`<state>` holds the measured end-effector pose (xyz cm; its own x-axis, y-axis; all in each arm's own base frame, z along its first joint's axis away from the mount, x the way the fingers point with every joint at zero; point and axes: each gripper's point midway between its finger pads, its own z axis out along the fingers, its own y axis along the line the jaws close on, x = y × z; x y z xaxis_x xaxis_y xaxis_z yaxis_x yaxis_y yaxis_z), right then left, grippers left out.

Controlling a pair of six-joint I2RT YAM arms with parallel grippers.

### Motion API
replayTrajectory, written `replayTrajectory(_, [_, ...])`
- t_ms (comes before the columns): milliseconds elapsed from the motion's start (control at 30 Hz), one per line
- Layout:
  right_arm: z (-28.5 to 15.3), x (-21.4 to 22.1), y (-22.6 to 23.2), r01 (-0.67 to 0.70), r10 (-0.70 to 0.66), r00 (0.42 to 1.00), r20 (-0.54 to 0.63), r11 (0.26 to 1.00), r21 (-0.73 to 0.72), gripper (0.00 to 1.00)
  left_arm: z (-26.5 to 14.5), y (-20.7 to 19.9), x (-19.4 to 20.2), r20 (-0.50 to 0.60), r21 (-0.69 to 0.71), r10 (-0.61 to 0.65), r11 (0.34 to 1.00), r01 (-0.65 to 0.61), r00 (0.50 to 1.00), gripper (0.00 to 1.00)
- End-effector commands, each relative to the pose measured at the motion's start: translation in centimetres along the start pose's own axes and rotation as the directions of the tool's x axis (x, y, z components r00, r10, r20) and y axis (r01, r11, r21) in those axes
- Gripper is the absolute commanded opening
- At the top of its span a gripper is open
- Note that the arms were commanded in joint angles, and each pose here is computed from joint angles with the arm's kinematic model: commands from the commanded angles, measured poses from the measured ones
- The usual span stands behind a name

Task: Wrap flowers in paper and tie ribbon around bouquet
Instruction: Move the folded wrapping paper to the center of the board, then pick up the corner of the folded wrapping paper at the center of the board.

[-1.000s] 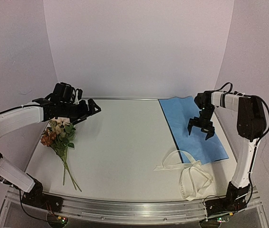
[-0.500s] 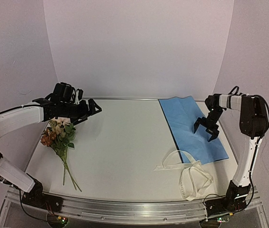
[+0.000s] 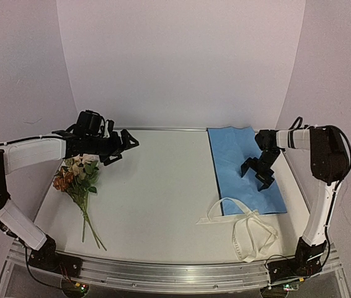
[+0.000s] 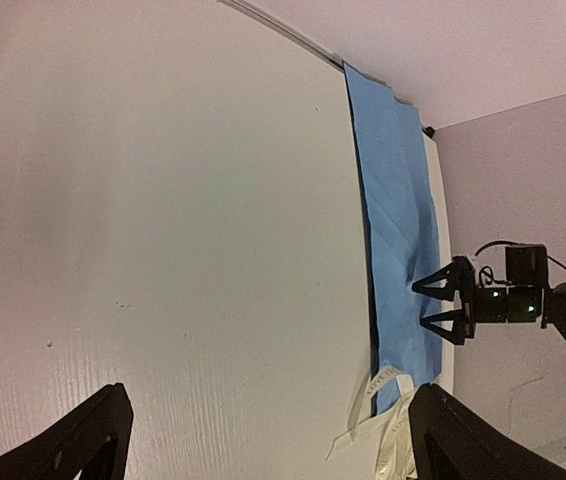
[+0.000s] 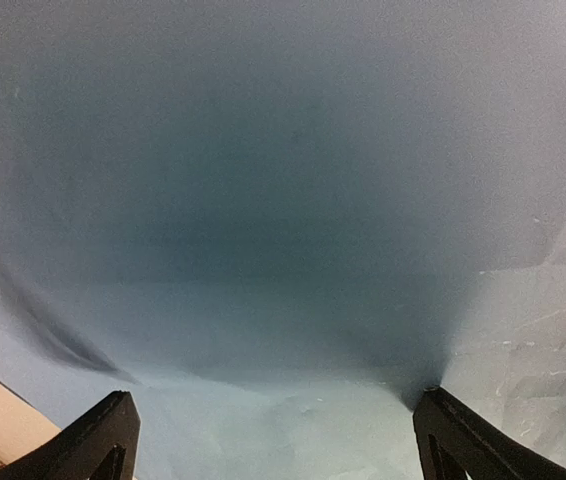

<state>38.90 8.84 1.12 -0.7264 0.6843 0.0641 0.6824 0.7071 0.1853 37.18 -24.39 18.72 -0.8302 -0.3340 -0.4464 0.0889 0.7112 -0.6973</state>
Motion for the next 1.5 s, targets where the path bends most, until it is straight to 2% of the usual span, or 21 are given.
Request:
replayTrajectory(0, [4.9,6.8,3.4,0.093,-0.091,0.990,-0.112,0.996,0.012,0.98,0.8,-1.8,-1.9,0.037,0.078,-0.037,0.996,0.034,0.999,1.00])
replayTrajectory(167, [7.1,12.1,7.6,0.205,-0.202,0.969,-0.139,0.979,0.005,0.98,2.5,-0.6,-1.1,0.010,0.073,-0.077,0.994,0.076,0.997,0.99])
replayTrajectory(333, [8.2,16.4,9.3,0.294,-0.291,0.943,-0.162,0.956,-0.001,0.98,4.3,0.9,0.2,-0.038,0.051,-0.083,0.995,0.085,0.996,0.97])
replayTrajectory(667, [7.6,25.6,9.7,0.512,-0.508,0.837,-0.201,0.858,-0.040,0.98,8.5,4.2,5.8,-0.239,0.015,-0.062,0.998,0.067,0.969,0.75])
replayTrajectory(867, [6.3,26.0,9.9,0.538,-0.541,0.822,-0.176,0.840,-0.069,0.98,9.2,5.0,10.8,-0.354,-0.028,-0.042,0.999,0.034,0.934,0.59])
replayTrajectory(1033, [6.1,26.2,10.3,0.537,-0.543,0.821,-0.177,0.839,-0.085,0.98,7.8,6.4,13.5,-0.384,-0.088,-0.080,0.995,0.050,0.920,0.60])
replayTrajectory(1200, [6.2,26.2,10.5,0.537,-0.544,0.821,-0.174,0.839,-0.087,0.98,6.8,6.6,15.3,-0.407,-0.088,-0.110,0.993,0.081,0.907,0.61])
replayTrajectory(1467, [6.5,26.0,10.5,0.537,-0.542,0.823,-0.169,0.840,-0.077,0.98,6.3,5.4,17.1,-0.448,-0.060,-0.133,0.991,0.119,0.884,0.56])
